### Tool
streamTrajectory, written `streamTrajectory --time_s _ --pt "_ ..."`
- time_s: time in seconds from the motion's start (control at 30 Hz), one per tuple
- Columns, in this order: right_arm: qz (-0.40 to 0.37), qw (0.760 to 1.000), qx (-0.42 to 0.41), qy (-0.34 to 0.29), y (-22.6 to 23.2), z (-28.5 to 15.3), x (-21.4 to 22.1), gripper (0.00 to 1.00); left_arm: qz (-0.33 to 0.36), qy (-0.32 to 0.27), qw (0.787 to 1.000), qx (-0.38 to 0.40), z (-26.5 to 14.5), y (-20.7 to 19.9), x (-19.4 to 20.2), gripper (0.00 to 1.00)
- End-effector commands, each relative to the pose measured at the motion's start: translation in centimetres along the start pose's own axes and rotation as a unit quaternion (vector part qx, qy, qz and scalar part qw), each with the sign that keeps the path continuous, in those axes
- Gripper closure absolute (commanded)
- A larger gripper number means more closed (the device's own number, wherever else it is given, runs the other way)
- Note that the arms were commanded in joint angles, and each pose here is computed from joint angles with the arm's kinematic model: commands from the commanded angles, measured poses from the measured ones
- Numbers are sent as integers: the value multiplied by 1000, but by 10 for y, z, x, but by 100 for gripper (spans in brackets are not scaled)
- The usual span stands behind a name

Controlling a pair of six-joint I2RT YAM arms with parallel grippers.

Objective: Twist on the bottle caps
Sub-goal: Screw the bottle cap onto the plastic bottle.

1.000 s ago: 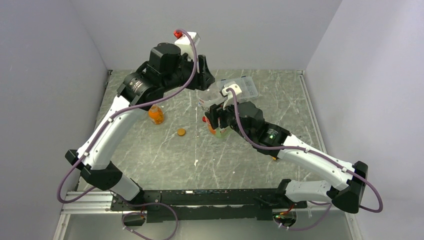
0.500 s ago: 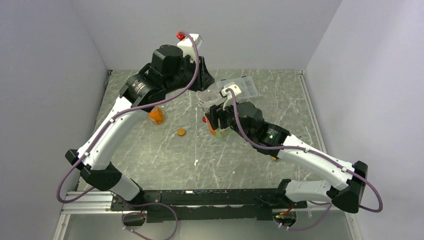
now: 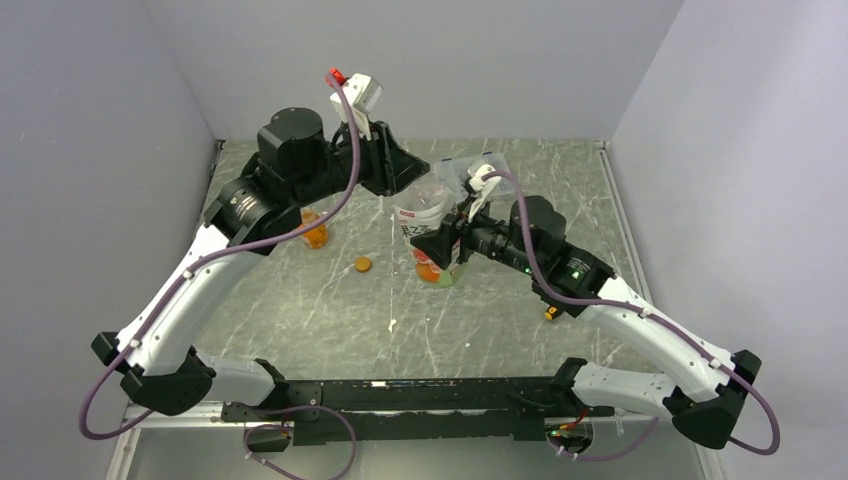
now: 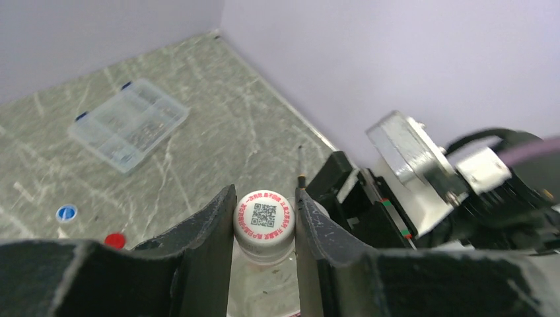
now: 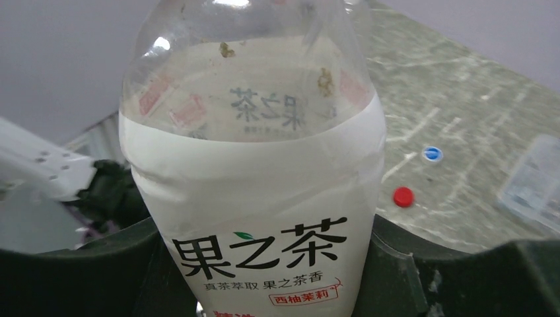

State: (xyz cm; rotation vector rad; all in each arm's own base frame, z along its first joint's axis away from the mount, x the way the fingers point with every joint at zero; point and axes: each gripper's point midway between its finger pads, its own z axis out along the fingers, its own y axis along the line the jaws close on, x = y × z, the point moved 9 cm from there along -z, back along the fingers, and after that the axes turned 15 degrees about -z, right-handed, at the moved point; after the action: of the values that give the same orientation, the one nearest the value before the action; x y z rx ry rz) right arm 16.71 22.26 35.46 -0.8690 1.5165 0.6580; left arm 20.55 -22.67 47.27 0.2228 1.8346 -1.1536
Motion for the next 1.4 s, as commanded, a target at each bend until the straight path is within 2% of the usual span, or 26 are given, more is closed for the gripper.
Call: streamTrajectory --time_s 0.0,0.17,0.47,0.63,0.8,0.83,0.93,1.0,1.13,1.27,1.37 --pt "-10 976 -135 -172 14 -24 -68 71 13 30 995 91 -10 -15 8 84" --pt "-13 954 -228 -196 25 -34 -77 72 34 52 982 176 -22 -29 12 85" --pt "-25 910 -347 -227 41 -51 -93 72 64 100 938 325 -47 -51 20 85" --pt "-30 893 -387 -227 46 -56 -96 72 77 121 919 368 -56 -56 21 85" --pt "-35 892 -391 -225 46 -59 -97 72 88 127 910 385 -60 -58 19 83" --pt "-35 893 -388 -224 46 -60 -97 72 88 127 909 387 -61 -58 18 80" --pt "-38 903 -371 -214 44 -59 -95 72 91 120 913 378 -61 -56 15 61" --pt "-41 911 -356 -206 42 -59 -94 72 96 106 921 362 -63 -54 12 43" --pt "-41 928 -322 -186 38 -58 -88 72 104 73 939 319 -68 -50 3 19" --pt "-34 949 -272 -155 31 -53 -78 72 110 57 951 285 -71 -47 -2 7" --pt "-22 969 -204 -137 21 -49 -71 71 116 42 960 252 -73 -44 -4 5"
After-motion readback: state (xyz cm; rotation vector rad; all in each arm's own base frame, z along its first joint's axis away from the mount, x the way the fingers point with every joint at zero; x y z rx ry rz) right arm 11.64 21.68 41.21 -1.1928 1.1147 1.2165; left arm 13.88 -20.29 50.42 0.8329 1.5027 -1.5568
